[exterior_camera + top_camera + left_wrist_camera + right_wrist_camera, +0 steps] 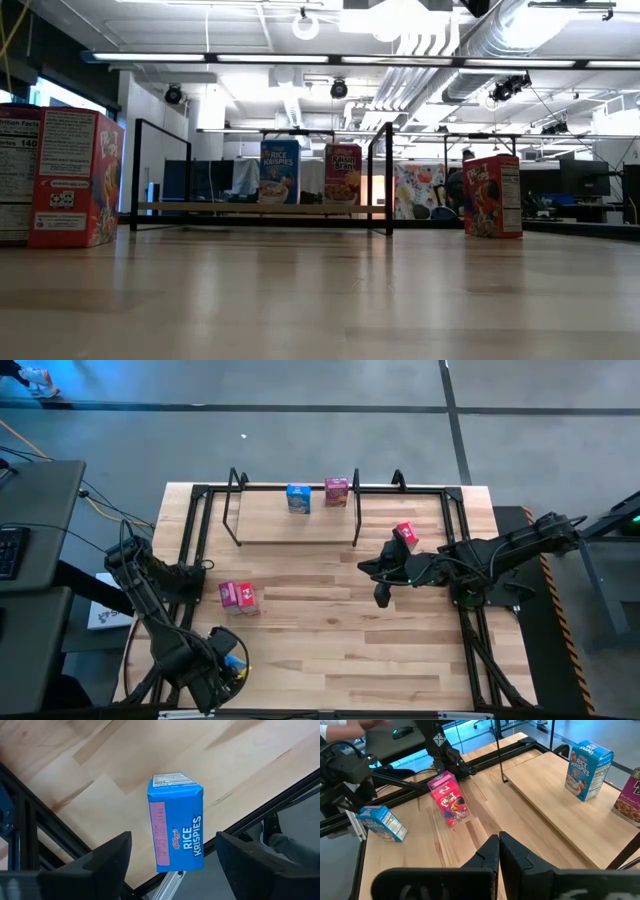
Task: Stack cereal on shelf
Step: Put the blue cereal box on the shelf aligned with the other blue cereal box
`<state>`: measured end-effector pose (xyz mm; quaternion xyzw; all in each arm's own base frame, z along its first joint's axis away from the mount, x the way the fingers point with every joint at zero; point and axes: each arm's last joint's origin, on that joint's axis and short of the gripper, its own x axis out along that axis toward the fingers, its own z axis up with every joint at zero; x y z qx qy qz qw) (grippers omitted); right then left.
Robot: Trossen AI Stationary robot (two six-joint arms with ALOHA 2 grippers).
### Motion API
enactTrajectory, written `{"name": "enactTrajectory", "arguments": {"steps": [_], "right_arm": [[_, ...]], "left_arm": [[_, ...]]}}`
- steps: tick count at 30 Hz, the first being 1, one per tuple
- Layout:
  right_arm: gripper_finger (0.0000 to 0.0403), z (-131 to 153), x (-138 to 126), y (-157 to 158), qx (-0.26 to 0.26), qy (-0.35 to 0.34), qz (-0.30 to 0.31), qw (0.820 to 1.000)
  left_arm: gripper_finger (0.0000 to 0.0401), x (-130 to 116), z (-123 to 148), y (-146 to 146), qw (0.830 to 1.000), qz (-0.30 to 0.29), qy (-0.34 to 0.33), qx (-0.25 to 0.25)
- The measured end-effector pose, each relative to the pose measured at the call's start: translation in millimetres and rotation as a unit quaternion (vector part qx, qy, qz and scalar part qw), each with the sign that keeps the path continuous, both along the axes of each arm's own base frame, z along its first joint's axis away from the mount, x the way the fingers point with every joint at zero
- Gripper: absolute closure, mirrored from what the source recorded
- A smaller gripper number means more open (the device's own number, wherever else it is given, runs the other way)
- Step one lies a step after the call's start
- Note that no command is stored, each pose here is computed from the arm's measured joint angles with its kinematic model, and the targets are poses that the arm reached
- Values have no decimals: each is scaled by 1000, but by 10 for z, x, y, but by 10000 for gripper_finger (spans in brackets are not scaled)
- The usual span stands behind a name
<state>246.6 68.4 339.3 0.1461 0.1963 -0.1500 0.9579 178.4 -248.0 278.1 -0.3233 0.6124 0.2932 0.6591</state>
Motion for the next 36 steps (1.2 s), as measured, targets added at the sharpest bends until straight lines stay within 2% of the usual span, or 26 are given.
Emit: {"name": "enactTrajectory", "arguments": {"steps": [8,29,36], "right_arm": [[403,1,-1,-8,-7,-2,-11,1000],[403,4,12,-53,-17,-1,-15,1000],[403,4,25,-107,-17,0,-25,1000]], "left_arm": [[95,8,-102,-8,1000,0,-3,-6],[97,11,-546,-24,999,13,0,-45],[115,-9,-620,9,999,27,8,-36]]}}
